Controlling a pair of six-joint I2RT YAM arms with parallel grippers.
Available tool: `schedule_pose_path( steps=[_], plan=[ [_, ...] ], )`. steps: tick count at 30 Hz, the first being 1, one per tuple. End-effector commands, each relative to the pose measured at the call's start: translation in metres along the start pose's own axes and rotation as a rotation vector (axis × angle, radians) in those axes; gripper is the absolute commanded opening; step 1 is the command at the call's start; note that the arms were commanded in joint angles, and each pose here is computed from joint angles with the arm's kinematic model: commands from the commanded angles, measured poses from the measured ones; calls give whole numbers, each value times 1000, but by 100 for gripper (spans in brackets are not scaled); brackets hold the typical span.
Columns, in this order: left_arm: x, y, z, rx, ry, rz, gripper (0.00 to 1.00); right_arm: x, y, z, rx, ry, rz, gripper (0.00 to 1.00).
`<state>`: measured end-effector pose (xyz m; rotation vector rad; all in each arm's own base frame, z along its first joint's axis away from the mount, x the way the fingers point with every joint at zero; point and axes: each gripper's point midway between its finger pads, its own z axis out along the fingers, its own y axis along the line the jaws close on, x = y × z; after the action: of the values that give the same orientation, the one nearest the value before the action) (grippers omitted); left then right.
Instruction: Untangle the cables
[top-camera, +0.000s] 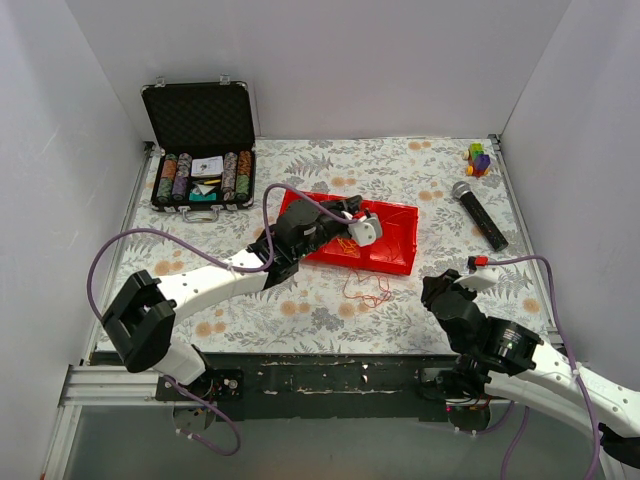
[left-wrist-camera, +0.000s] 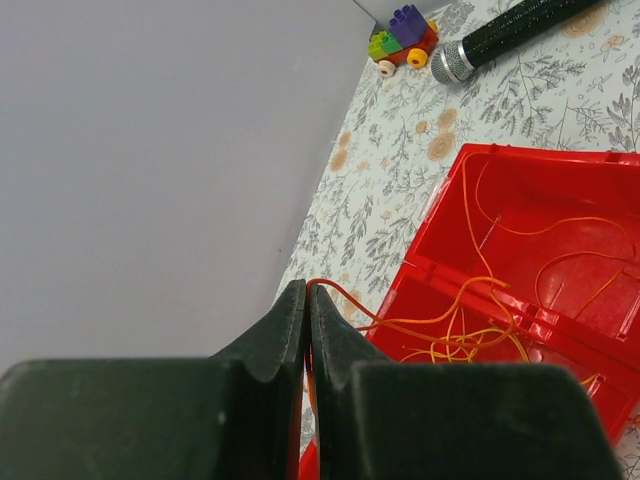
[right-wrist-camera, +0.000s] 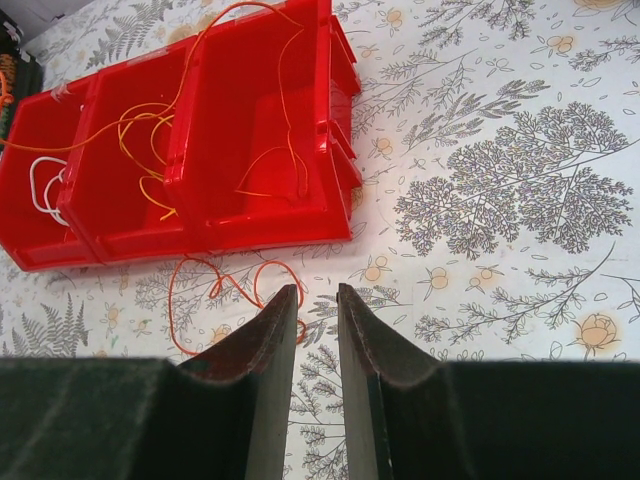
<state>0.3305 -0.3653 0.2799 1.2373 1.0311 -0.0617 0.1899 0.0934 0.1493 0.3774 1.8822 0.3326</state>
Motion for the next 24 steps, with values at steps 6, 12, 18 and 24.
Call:
schedule_pose_path(
  steps=[6, 12, 18, 24],
  plan=[
    [7, 4, -5, 16, 56, 40, 0, -16, 8, -2, -6, -39, 63, 31],
    [-10, -7, 14, 84, -20, -7, 0, -12, 7, 0, -1, -36, 58, 31],
    [-22, -25, 52, 163, -83, -79, 0, -16, 6, -1, 3, -44, 60, 31],
    [-20, -41, 86, 214, -103, -135, 0, -21, 1, -3, 21, -57, 47, 31]
  ],
)
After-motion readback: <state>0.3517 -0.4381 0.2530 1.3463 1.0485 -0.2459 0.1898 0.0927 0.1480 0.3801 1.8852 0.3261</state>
